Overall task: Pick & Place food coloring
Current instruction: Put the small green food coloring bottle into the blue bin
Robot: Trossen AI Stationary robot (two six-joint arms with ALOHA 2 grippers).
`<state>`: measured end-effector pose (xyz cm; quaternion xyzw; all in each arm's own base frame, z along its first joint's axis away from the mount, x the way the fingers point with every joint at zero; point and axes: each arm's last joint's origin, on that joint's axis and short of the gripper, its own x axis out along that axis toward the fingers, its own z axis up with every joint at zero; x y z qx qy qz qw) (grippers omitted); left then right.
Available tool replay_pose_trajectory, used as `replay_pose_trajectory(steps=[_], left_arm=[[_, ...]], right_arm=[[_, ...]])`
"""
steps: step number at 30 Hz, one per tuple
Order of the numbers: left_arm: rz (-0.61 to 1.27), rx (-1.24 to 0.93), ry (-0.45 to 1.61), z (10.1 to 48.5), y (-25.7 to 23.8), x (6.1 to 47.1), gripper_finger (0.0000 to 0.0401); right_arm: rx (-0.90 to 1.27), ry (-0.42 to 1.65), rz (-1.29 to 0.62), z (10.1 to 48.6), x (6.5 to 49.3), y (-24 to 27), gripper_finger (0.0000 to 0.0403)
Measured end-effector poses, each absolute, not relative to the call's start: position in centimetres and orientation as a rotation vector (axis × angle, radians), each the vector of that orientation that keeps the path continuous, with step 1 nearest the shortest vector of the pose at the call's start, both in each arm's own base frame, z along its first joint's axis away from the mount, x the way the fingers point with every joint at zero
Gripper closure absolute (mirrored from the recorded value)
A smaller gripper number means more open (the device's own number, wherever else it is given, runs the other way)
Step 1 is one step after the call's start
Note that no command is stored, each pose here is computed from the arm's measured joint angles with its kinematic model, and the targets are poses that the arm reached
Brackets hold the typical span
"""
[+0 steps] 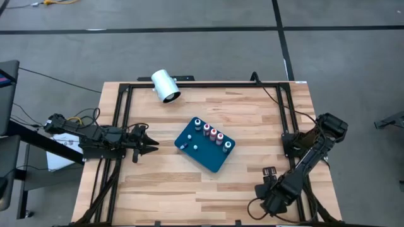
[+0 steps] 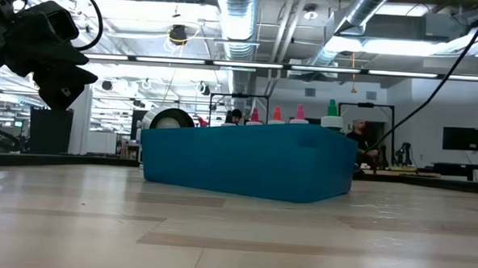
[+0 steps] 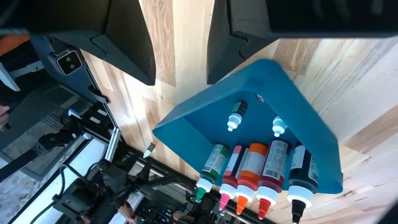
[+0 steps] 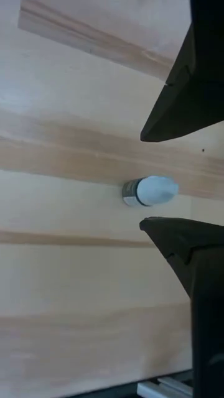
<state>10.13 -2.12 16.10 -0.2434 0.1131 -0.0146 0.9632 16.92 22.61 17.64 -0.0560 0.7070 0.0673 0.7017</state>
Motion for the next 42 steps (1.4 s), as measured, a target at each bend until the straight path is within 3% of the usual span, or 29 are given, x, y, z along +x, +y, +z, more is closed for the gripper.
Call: replay_pose_trajectory(steps=[19,42], left_arm=[[-0.052,-0.501,0.238,16.1,-2.2,10.1,0.0266],[-0.052,-0.5,0.237,16.1,-2.2,10.1,0.0266]], right_arm=[[-0.063,1.552,0.139,16.5,16.5,22.8,0.022],[-0.032,1.575,0.13,16.0,16.3,22.6,0.0329]])
